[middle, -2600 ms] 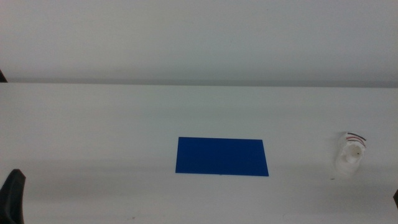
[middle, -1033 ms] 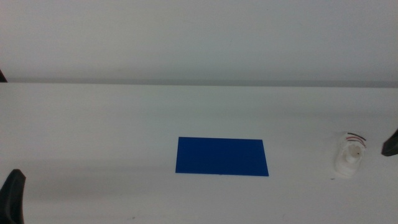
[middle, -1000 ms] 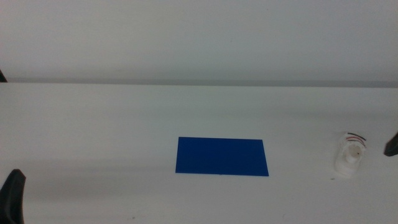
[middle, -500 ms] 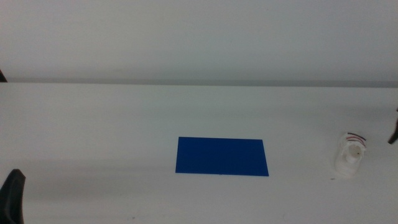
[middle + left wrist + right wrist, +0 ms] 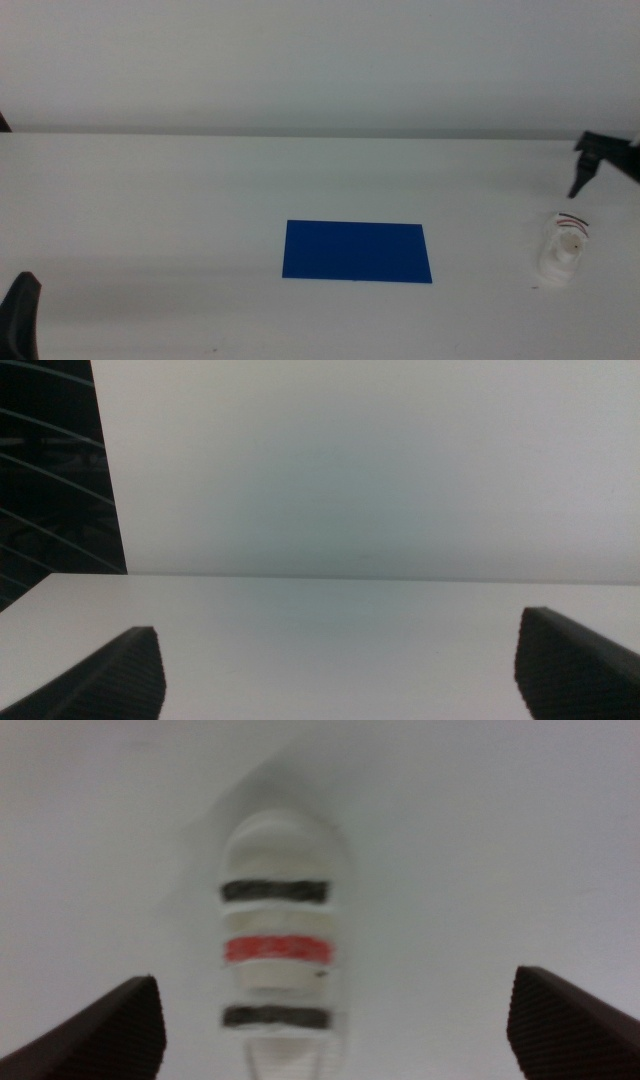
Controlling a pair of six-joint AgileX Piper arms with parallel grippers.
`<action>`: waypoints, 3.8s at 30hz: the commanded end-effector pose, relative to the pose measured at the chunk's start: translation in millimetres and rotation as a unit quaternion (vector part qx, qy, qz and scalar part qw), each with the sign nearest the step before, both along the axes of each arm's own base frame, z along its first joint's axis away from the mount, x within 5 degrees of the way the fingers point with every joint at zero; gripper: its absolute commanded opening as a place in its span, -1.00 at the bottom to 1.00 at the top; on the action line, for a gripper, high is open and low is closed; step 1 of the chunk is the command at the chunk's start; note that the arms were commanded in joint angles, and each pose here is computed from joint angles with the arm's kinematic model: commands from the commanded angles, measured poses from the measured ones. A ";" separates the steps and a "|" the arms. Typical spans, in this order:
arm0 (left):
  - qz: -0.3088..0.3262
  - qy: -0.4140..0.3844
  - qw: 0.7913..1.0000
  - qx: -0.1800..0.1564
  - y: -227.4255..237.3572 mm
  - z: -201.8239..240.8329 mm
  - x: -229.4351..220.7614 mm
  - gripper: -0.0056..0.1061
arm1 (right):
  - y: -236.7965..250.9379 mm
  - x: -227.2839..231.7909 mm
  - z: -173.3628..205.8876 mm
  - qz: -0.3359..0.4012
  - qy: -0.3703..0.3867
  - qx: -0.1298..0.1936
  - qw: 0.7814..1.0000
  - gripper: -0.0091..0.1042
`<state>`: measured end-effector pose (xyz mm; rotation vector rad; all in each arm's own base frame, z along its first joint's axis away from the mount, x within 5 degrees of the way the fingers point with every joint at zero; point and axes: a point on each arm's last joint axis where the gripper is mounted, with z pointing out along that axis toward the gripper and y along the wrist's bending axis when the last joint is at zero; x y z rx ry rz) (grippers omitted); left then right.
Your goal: Use one arm to grab the shoe from the table and place it on the mat.
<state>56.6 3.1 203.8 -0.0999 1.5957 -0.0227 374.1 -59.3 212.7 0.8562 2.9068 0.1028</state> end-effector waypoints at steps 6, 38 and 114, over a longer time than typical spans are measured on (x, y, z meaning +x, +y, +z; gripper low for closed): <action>0.001 -0.007 1.000 -0.004 0.0 -10.7 -1.3 0.78 | 22.2 6.3 -19.2 0.010 0.039 0.005 0.999 0.75; 0.001 -0.007 1.000 -0.004 0.0 -10.7 -1.3 0.78 | 82.4 22.2 -2.3 0.035 0.019 0.007 0.999 -0.75; 0.001 -0.009 1.000 -0.004 0.0 -10.4 -1.3 0.78 | 319.5 5.3 -47.7 0.862 -0.031 -0.016 0.506 -0.88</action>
